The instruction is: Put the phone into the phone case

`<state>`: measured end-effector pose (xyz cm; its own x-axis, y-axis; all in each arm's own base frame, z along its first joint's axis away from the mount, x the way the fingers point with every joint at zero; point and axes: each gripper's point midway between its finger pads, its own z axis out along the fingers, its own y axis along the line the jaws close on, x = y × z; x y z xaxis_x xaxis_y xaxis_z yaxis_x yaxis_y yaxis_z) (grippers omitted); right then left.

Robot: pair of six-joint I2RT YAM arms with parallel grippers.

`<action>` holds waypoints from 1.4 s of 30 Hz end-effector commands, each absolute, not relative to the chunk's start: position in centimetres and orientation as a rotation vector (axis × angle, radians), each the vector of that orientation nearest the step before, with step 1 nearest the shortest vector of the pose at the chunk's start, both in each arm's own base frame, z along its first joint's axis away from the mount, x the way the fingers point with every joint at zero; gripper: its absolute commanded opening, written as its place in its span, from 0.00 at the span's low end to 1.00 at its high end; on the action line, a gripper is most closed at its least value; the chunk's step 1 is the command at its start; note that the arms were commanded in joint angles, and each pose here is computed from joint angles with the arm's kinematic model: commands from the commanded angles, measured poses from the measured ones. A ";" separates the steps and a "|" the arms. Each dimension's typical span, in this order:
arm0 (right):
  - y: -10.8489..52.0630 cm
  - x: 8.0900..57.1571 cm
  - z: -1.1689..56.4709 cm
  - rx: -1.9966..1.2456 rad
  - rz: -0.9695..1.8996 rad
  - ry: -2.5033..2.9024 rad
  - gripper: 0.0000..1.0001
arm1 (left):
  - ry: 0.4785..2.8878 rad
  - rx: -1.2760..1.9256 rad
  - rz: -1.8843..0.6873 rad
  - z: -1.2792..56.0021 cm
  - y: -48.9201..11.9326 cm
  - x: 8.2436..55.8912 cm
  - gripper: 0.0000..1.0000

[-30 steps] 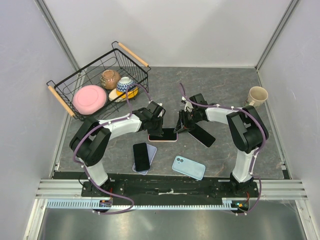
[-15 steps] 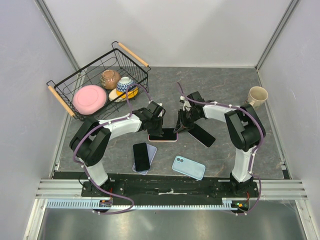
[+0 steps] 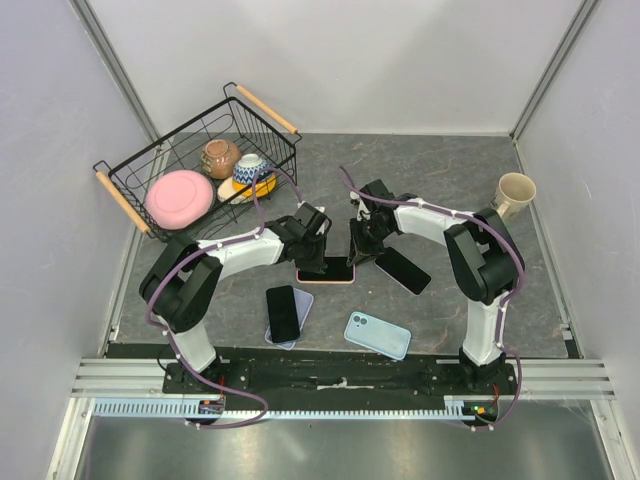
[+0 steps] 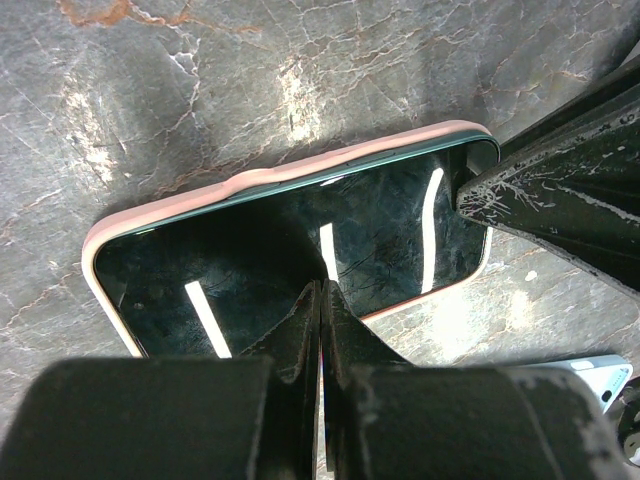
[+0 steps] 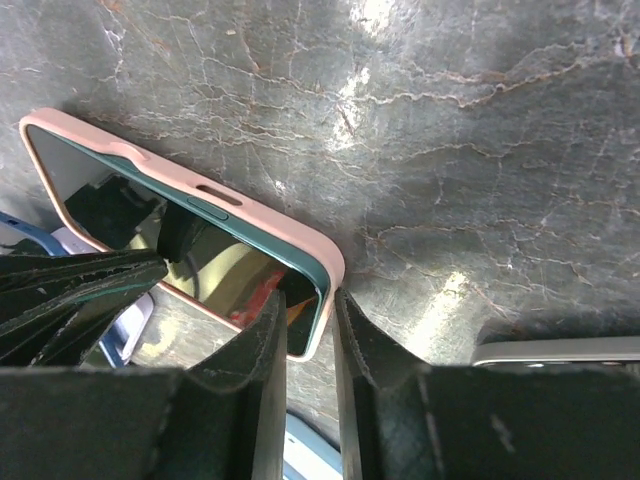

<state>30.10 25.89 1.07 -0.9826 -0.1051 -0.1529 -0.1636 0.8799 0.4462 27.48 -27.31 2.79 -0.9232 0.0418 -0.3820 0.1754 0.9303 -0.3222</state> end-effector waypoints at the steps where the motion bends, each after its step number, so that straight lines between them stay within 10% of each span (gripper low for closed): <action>1: 20.1 27.5 -7.5 -0.349 0.083 3.051 0.22 | 2.768 0.214 -0.356 1.1 -25.3 26.5 0.02; 19: 21.2 30.1 -2.6 -0.572 -0.269 2.761 0.19 | 2.694 0.200 -0.383 3.6 -26.0 27.7 0.02; 28: 27.4 31.5 6.5 -0.447 0.198 2.585 0.27 | 2.545 0.192 -0.516 8.2 -27.0 28.5 0.07; 39: 29.4 32.1 15.3 -0.294 0.647 2.456 0.36 | 2.320 0.142 -0.653 15.7 -25.1 27.3 0.34; 42: 27.9 32.5 16.2 -0.236 0.740 2.437 0.42 | 2.311 0.117 -0.707 16.5 -24.1 26.6 0.60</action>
<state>31.62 28.70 13.22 -0.8208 -0.1099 -0.5606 -0.3399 0.8826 0.3247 26.81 -25.36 15.41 -0.7664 -0.0785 -0.6376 0.2714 0.8600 -0.4321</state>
